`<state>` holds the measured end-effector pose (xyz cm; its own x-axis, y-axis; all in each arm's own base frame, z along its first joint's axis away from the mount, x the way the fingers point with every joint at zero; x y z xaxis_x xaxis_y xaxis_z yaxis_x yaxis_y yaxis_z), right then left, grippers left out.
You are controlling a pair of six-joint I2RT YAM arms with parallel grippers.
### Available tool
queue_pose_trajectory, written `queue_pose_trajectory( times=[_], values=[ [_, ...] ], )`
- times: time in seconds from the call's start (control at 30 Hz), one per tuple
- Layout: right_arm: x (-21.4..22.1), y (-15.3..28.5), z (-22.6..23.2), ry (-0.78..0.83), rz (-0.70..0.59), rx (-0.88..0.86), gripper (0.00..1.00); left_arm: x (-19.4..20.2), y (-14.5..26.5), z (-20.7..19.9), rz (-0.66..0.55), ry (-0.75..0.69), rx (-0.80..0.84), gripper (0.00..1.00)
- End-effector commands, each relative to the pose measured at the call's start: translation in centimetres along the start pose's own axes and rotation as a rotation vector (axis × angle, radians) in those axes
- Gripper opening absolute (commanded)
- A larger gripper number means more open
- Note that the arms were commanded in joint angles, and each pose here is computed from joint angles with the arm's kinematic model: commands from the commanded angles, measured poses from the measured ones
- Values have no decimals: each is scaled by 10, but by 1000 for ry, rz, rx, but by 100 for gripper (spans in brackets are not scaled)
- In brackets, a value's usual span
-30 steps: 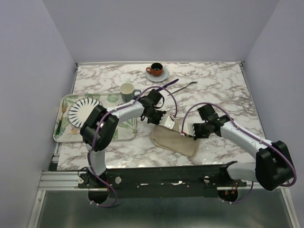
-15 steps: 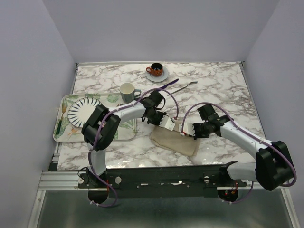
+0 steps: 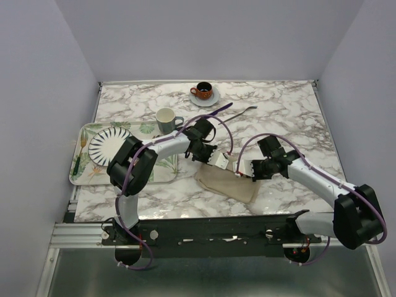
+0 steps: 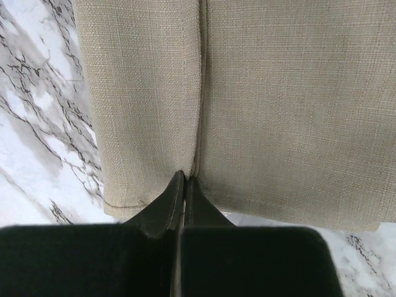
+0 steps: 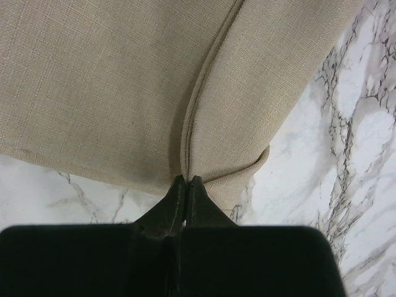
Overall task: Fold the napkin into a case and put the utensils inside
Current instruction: Fold the lower triangle-folded napkin at the center of the board.
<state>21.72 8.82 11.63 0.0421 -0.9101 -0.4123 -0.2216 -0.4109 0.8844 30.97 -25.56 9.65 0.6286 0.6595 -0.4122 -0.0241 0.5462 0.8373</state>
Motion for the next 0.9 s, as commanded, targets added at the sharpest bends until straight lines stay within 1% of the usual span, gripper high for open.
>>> queue_pose_trajectory(
  times=[0.0, 0.2, 0.47, 0.6, 0.87],
  values=[
    [-5, 11, -10, 16, -11, 62, 1, -2, 10, 10, -16, 45, -36, 0],
    [-7, 20, -12, 14, -20, 81, 1, -12, 28, 13, -44, 70, -44, 0],
    [-7, 23, 1, 21, -36, 15, 1, -22, 42, -1, -71, 99, 6, 0],
    [1, 14, 13, 45, -19, -24, 1, -21, 38, -11, -70, 147, 52, 0],
    [13, -9, 6, 50, 77, -39, 1, -21, 17, -22, -57, 258, 141, 0]
  ],
)
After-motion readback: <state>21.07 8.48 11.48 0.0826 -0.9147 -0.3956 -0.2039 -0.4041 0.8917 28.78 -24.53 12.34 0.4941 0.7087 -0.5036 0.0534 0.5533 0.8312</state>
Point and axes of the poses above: each gripper's point midway between its finger pads, its own y axis back along the fingers, its own z axis along the line the jaws close on, x = y × z, the point moved 8 cm from there along y, back along the fingers, and after that the axes turned 9 degrees about -y, right-handed, at the moved point
